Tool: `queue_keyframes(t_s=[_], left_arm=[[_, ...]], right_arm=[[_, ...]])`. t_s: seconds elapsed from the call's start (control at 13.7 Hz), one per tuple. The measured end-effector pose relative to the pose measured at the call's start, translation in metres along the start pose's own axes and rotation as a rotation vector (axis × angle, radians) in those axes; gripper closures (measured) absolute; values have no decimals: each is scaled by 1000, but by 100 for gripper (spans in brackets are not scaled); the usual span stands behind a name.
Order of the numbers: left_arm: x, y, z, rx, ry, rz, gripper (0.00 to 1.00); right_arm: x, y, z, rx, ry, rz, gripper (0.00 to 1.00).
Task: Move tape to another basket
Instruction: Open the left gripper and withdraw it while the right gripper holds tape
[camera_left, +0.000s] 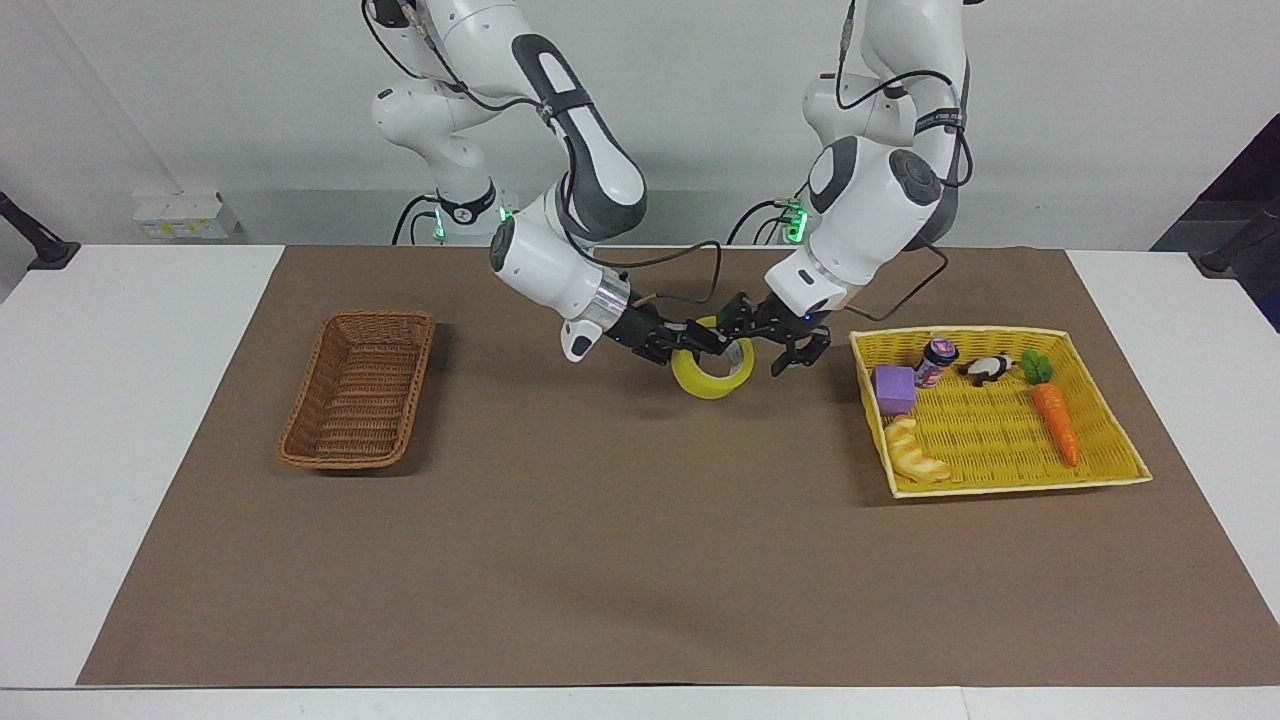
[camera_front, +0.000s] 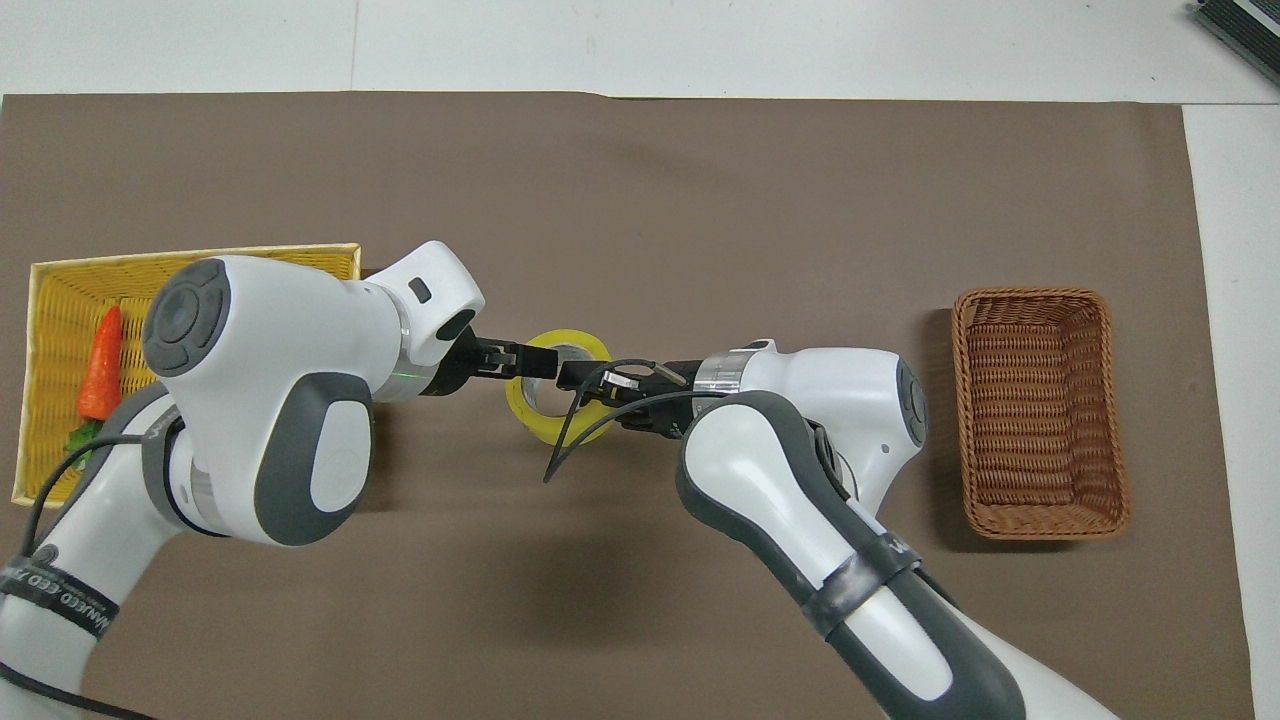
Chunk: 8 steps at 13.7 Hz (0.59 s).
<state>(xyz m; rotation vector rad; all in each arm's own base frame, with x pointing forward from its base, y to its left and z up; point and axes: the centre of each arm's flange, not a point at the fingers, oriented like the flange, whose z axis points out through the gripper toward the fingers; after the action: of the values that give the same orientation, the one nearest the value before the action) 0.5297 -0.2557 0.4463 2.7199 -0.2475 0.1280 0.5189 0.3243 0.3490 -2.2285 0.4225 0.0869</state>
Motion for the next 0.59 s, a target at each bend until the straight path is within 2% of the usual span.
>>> queue_keyframes(t_s=[0.15,0.22,0.59], left_arm=[[9,-15,-23,49,14,17,0],[14,-25,-41,97,8,37,0],[41,-67,-169,333,25,61,0]], right_arm=[[1,1,-1,0,3,2,100],[3,2,-3,1,6,4,100],[25,7,-26,7,52,11,100]])
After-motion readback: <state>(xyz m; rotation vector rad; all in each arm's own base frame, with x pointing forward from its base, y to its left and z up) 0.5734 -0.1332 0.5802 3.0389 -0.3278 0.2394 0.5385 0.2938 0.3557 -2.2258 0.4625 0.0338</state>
